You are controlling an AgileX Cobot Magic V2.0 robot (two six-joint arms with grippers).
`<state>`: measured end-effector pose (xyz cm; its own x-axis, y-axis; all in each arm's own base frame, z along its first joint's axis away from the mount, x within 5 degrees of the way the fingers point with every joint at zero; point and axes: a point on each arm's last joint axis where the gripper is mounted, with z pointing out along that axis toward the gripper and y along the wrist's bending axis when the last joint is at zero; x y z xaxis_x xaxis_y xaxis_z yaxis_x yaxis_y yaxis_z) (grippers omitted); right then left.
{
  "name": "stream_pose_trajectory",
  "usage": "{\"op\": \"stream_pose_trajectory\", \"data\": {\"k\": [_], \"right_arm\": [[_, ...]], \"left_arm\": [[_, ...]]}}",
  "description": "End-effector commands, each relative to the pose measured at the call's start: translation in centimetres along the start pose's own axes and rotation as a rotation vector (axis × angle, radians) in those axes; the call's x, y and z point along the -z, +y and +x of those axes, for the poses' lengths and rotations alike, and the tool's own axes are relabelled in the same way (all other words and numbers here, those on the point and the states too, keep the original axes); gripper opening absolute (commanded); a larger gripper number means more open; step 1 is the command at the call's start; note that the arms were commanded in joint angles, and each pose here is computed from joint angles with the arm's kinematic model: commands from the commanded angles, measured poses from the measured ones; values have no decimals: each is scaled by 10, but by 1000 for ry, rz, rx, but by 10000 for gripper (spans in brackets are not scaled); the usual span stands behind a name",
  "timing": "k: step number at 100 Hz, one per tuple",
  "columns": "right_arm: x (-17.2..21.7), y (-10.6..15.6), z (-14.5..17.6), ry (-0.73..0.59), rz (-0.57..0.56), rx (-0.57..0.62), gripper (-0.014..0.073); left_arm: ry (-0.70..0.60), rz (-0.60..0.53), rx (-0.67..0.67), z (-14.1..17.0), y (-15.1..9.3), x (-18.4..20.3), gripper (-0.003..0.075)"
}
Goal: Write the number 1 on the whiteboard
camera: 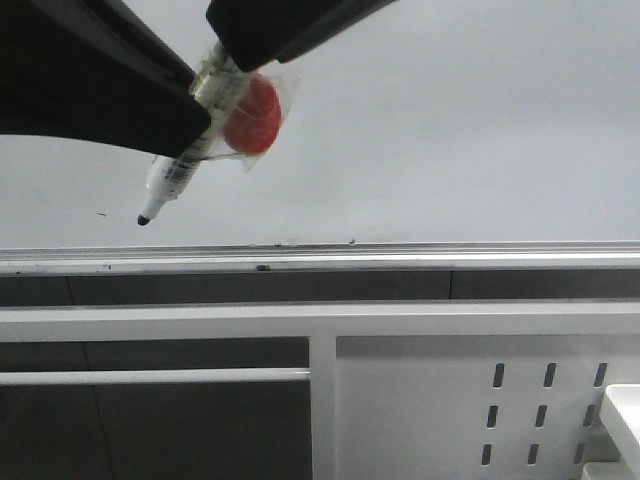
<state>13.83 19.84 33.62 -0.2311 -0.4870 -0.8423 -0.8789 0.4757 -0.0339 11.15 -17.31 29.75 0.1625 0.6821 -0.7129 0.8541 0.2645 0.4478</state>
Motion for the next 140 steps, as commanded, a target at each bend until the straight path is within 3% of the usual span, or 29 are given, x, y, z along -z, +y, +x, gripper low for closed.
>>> {"op": "stream_pose_trajectory", "data": {"k": [1, 17, 25, 47, 62, 79, 94, 118, 140], "right_arm": [[14, -2, -19, -133, 32, 14, -76], [27, -2, -19, -182, 61, 54, -66], [35, -2, -14, -214, 72, 55, -66], [57, 0, 18, -399, 145, 60, -66], [66, -1, 42, -541, 230, 140, -48], [63, -8, 57, -522, 314, 264, -48], [57, -16, 56, -503, 368, 316, -48], [38, -26, 49, -545, 420, 338, -50], [21, -31, 49, -522, 472, 474, -50]], "left_arm": [[-149, -34, 65, -23, 9, 13, 95], [-227, -12, 209, -27, 9, 34, 454], [-263, -17, 234, -28, 10, 48, 518], [-406, -84, 330, -15, 12, 111, 362], [-476, -264, 419, 15, 12, 153, 251], [-514, -481, 475, 52, 0, 189, 163], [-538, -547, 516, 70, -15, 203, -22], [-515, -524, 565, 84, -25, 195, -20], [-519, -511, 574, 84, -26, 192, -20]]}}
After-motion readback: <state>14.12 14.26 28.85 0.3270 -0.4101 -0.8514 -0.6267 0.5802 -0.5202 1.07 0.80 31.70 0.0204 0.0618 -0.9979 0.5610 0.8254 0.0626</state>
